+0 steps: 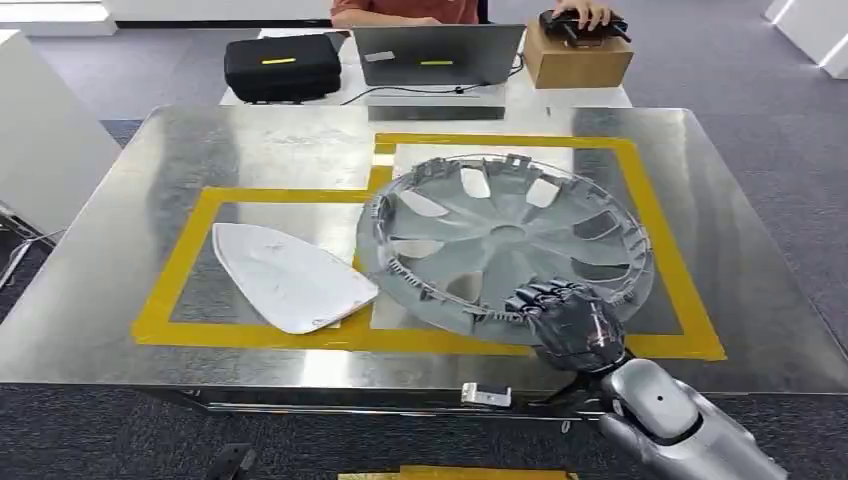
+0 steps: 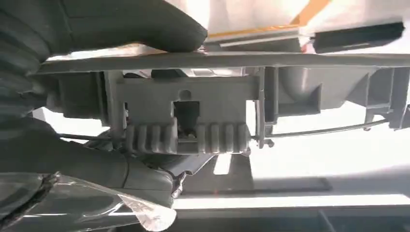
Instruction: Take the parts from the cabinet and place them on the table.
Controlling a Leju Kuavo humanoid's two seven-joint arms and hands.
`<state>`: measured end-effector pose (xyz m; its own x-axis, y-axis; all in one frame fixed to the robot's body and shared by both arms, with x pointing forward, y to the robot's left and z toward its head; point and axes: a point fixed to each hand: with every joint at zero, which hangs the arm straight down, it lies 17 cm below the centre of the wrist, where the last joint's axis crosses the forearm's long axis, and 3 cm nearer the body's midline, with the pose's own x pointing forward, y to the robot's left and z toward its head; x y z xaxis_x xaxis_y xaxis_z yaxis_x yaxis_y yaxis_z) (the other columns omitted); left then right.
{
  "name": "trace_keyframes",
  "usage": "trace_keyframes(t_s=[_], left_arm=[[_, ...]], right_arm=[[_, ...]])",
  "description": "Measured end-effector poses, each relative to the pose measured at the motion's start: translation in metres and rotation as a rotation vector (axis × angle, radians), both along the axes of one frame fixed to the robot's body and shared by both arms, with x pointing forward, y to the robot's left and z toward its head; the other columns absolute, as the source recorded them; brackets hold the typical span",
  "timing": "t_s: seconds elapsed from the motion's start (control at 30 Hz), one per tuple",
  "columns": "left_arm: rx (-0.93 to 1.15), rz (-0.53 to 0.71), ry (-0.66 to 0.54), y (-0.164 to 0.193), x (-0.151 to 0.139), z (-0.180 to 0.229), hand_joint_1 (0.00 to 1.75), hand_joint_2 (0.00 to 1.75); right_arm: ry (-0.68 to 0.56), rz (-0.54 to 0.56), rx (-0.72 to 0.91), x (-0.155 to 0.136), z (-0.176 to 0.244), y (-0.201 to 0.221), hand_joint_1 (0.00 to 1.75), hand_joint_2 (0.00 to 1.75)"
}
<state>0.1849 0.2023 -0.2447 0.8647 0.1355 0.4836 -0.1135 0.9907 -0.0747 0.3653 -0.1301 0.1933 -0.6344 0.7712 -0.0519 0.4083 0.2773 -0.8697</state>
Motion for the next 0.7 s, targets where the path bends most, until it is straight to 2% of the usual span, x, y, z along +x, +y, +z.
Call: trace_keyframes(t_s=[0.4,0.43,0.63,0.67,0.7], left_arm=[[-0.006,0.002,0.001,-0.001,-0.001,0.0,0.0,0.0],[-0.006,0.002,0.001,-0.001,-0.001,0.0,0.0,1.75],[-0.01,0.0,0.0,-0.001,-0.001,0.0,0.0,1.75],[-0.011,-0.001,0.001,-0.002,-0.001,0.0,0.0,0.0],[-0.01,0.0,0.001,-0.001,-0.002,0.0,0.0,0.0]], right_arm=[[0.039,0.007,-0.023,0.003,-0.013,0.0,1.75,1.75],[0.039,0.007,-0.024,0.003,-0.013,0.0,0.0,0.0],[0.03,0.006,-0.027,0.006,-0.01,0.0,0.0,0.0],[0.03,0.01,-0.029,0.006,-0.011,0.0,0.0,0.0],[0.028,0.008,-0.028,0.006,-0.01,0.0,0.0,0.0]])
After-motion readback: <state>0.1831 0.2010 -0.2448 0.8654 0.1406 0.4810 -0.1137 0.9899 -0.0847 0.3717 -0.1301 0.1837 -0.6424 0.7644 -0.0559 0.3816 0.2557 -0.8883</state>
